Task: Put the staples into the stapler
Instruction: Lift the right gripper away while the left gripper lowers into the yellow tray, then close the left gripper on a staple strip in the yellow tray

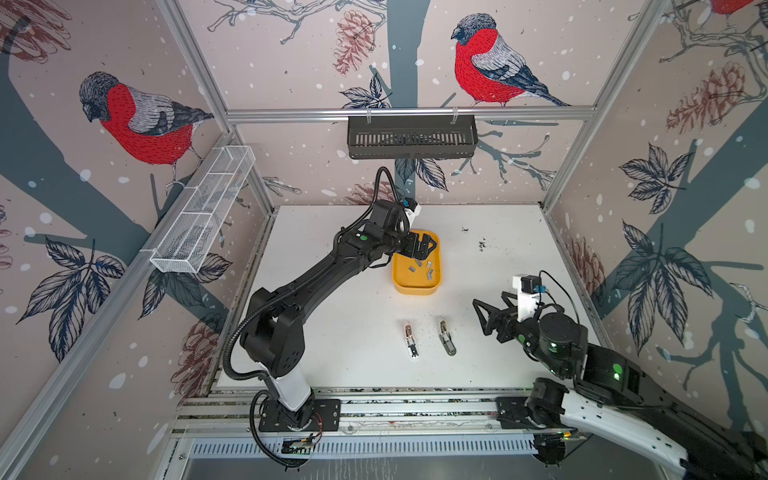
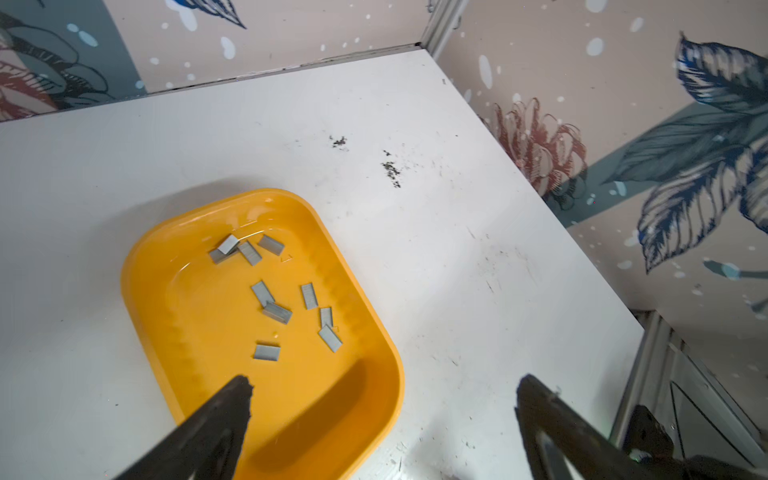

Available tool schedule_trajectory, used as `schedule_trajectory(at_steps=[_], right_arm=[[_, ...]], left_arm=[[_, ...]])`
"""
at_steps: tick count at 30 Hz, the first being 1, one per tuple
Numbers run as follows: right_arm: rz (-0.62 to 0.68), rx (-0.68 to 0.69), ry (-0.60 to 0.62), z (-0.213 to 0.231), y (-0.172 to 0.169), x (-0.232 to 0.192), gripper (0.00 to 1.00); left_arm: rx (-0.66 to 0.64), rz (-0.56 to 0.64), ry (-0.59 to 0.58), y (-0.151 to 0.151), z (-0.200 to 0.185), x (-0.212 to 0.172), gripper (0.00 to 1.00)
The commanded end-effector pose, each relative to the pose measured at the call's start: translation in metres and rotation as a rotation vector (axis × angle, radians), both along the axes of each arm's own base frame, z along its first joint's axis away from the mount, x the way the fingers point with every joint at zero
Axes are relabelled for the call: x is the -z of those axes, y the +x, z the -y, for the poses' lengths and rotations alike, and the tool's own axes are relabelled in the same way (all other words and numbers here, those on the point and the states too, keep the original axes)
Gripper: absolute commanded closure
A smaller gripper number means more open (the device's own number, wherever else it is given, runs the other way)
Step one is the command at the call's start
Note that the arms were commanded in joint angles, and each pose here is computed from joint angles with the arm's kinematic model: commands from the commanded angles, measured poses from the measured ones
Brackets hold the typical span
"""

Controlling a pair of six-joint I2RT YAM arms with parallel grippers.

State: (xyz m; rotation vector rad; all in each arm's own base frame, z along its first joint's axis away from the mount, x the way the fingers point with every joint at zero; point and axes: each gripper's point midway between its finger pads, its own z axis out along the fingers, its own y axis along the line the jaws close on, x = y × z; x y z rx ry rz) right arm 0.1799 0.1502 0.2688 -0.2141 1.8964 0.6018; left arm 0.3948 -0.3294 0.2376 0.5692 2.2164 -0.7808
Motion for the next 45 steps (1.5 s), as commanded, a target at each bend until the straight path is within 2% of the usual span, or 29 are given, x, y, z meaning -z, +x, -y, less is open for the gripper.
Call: schedule_trajectory(at_steps=[1, 6, 11, 16, 20, 22, 25, 33, 45], right_arm=[[0.012, -0.016, 0.012, 0.003, -0.004, -0.008, 0.08], [0.005, 0.012, 0.001, 0.014, -0.006, -0.019, 0.08], [0.020, 0.022, 0.024, 0.019, -0.008, -0.019, 0.08], [0.037, 0.027, 0.045, 0.023, -0.010, -0.021, 0.09], [0.043, 0.028, 0.049, 0.025, -0.010, -0.021, 0.10], [0.045, 0.030, 0.051, 0.025, -0.010, -0.022, 0.10], [0.046, 0.028, 0.047, 0.024, -0.010, -0.021, 0.10], [0.053, 0.031, 0.043, 0.025, -0.009, -0.022, 0.10], [0.051, 0.035, 0.042, 0.025, -0.009, -0.021, 0.10]], left_arm=[[-0.117, -0.004, 0.090, 0.016, -0.008, 0.015, 0.01], [-0.209, 0.025, 0.200, 0.045, -0.009, 0.037, 0.01], [-0.244, -0.113, 0.312, 0.066, -0.002, 0.086, 0.01], [-0.265, -0.183, 0.322, 0.076, 0.007, 0.119, 0.07], [-0.293, -0.221, 0.334, 0.084, 0.007, 0.136, 0.20], [-0.306, -0.240, 0.337, 0.087, 0.005, 0.144, 0.42], [-0.331, -0.261, 0.353, 0.088, -0.002, 0.154, 0.52], [-0.320, -0.304, 0.338, 0.087, -0.003, 0.168, 0.62], [-0.295, -0.341, 0.337, 0.083, 0.001, 0.184, 0.71]])
